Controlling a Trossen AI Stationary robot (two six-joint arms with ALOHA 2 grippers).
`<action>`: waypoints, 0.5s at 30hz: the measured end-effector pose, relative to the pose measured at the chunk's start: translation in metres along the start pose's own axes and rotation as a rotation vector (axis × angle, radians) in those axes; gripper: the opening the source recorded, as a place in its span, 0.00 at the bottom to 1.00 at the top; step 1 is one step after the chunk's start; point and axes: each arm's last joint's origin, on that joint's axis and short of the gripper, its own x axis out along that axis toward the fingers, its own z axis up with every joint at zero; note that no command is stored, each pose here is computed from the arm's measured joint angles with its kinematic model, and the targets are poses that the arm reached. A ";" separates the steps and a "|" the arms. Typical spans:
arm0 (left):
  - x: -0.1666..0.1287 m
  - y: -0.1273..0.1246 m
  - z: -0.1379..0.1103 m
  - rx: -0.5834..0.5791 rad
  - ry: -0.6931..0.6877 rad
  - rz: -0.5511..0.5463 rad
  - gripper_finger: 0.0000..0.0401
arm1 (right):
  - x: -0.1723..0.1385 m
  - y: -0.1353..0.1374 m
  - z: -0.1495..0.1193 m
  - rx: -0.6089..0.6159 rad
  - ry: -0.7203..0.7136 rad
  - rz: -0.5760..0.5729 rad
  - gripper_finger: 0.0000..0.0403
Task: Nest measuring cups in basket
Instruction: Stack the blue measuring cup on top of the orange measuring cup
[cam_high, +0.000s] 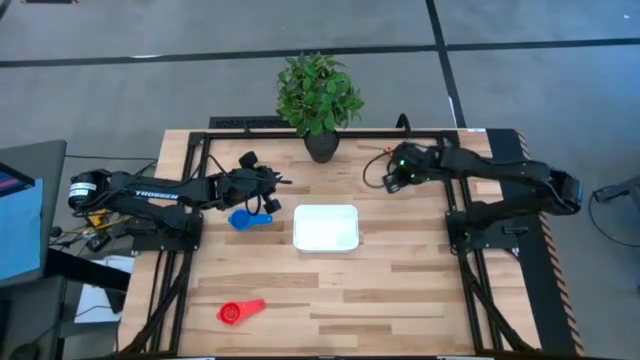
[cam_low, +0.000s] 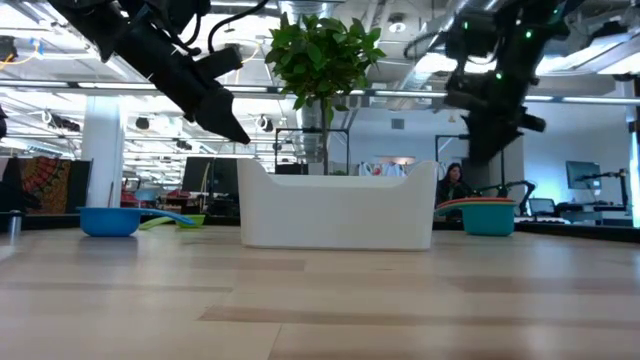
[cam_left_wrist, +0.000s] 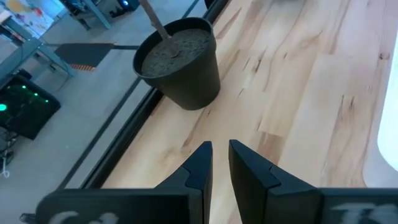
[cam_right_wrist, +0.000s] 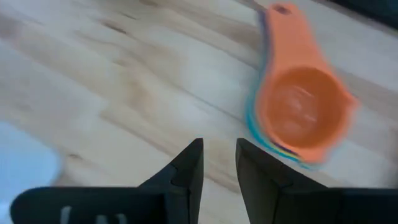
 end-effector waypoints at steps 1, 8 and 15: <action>0.000 0.000 0.000 -0.004 0.000 0.000 0.11 | -0.002 0.006 -0.002 -0.009 -0.021 0.019 0.29; 0.003 0.005 0.001 0.022 -0.010 0.009 0.11 | -0.013 0.039 -0.012 -0.050 -0.112 0.186 0.29; 0.012 0.023 0.002 -0.003 -0.040 -0.005 0.11 | -0.026 0.066 -0.018 -0.085 -0.198 0.364 0.29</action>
